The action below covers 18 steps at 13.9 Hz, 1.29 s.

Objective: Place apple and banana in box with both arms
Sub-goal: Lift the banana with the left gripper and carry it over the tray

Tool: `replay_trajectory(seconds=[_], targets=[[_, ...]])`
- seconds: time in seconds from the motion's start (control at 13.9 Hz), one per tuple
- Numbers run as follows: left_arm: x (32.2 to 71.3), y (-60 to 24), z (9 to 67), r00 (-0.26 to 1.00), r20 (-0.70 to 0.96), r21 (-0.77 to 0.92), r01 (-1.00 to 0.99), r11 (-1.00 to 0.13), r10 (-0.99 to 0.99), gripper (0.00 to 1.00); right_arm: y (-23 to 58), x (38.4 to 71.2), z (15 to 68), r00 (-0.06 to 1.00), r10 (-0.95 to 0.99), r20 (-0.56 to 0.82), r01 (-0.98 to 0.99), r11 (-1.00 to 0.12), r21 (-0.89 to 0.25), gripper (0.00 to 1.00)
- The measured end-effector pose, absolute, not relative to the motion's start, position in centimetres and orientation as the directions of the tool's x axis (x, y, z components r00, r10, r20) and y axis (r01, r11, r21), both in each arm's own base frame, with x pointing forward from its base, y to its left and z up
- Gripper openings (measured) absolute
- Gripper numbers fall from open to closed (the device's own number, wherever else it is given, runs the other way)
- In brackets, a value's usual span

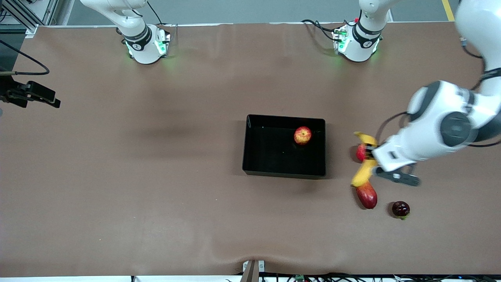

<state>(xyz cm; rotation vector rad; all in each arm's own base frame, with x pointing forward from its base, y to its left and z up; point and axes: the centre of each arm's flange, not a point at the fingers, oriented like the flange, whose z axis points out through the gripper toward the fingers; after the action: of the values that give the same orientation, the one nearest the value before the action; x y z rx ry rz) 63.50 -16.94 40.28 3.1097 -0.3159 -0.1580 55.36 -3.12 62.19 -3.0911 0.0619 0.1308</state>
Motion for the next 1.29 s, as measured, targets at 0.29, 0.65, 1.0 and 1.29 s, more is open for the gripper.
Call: replay_trajectory(seconds=[0.29, 0.65, 1.0, 1.29], targets=[[60.3, -26.8, 39.2, 0.993, -0.119, -0.004, 0.027, -1.0, 0.027, 0.37, -3.0, 55.4, 62.1, 0.995, -0.035, -0.089, -0.04, -0.998, -0.047, 1.0], [56.5, -35.9, 36.4, 0.961, -0.142, -0.005, 0.24, -0.971, 0.238, 0.37, -2.4, 55.3, 62.0, 0.995, -0.024, -0.101, -0.03, -0.998, -0.05, 1.0], [53.1, -42.4, 29.6, 0.949, -0.119, -0.07, 0.286, -0.956, 0.293, 0.37, -2.3, 55.2, 62.1, 0.994, -0.023, -0.103, -0.028, -0.998, -0.05, 1.0], [52.1, -44.4, 25.7, 0.957, -0.12, -0.058, 0.259, -0.964, 0.264, 0.37, -2.3, 55.2, 62.1, 0.994, -0.022, -0.103, -0.028, -0.998, -0.051, 1.0]])
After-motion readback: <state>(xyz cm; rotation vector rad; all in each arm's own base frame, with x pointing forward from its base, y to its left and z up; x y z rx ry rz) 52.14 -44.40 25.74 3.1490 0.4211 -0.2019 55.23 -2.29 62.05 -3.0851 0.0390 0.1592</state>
